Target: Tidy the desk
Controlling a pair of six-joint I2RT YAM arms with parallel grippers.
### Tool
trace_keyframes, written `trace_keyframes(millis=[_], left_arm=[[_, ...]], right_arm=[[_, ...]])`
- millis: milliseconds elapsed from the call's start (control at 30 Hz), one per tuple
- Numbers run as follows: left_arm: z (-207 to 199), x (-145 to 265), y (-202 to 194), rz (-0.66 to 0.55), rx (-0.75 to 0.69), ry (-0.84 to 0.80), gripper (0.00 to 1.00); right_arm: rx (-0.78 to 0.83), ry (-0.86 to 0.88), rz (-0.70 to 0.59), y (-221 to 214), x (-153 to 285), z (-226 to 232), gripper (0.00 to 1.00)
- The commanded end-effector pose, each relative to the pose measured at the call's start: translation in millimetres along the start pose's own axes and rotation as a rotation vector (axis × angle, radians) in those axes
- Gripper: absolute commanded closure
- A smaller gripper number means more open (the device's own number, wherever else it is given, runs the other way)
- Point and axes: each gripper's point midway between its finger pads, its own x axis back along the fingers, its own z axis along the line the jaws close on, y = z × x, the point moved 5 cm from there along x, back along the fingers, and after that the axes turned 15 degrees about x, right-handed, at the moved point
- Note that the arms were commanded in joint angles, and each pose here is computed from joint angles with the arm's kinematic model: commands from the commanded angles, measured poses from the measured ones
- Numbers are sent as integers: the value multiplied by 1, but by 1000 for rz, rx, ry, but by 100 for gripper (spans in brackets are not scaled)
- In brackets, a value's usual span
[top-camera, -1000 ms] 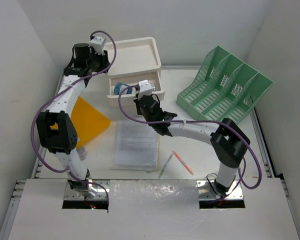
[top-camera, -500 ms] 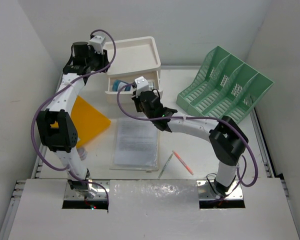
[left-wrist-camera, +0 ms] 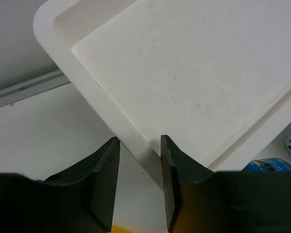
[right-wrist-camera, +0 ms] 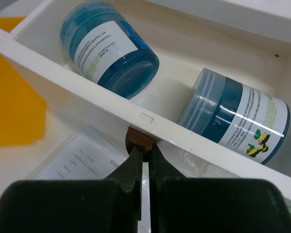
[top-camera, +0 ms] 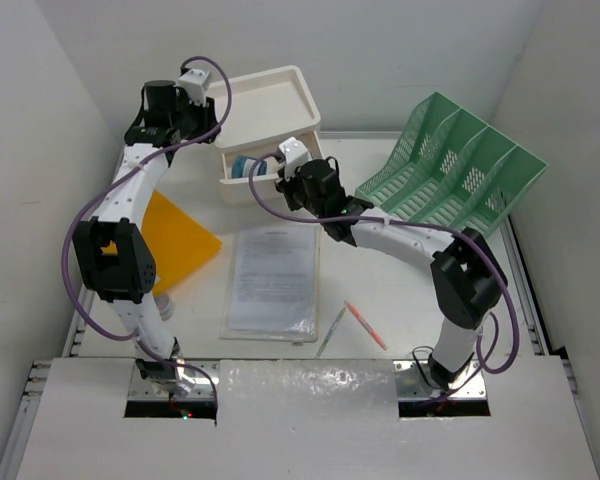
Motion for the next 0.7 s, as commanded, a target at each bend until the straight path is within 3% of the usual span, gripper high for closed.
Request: trace_keyframes(millis=[0,33,167,267,433,667], left_arm=[[-16,2,-13,85,-39,-136,100],[-16,3,-13,85,-37,-136,100],[-16,4,-13,88,-37,-135,100],[-12,6,-12,92,-24,-140,100],[-11,11,-11,102,8,-164,100],[-14,14,-7,101,18,-173,100]], right_arm=[[58,-129,-176,79,20,-59,100],[59,-120,-174,83,26,-60,100],[50,-97,-128,91,56,-64,68],[14,-158,-64,99,76,-80,51],[-64,-264,53,86,75,-110,45],[-140,-249,221,56,35,-124,43]])
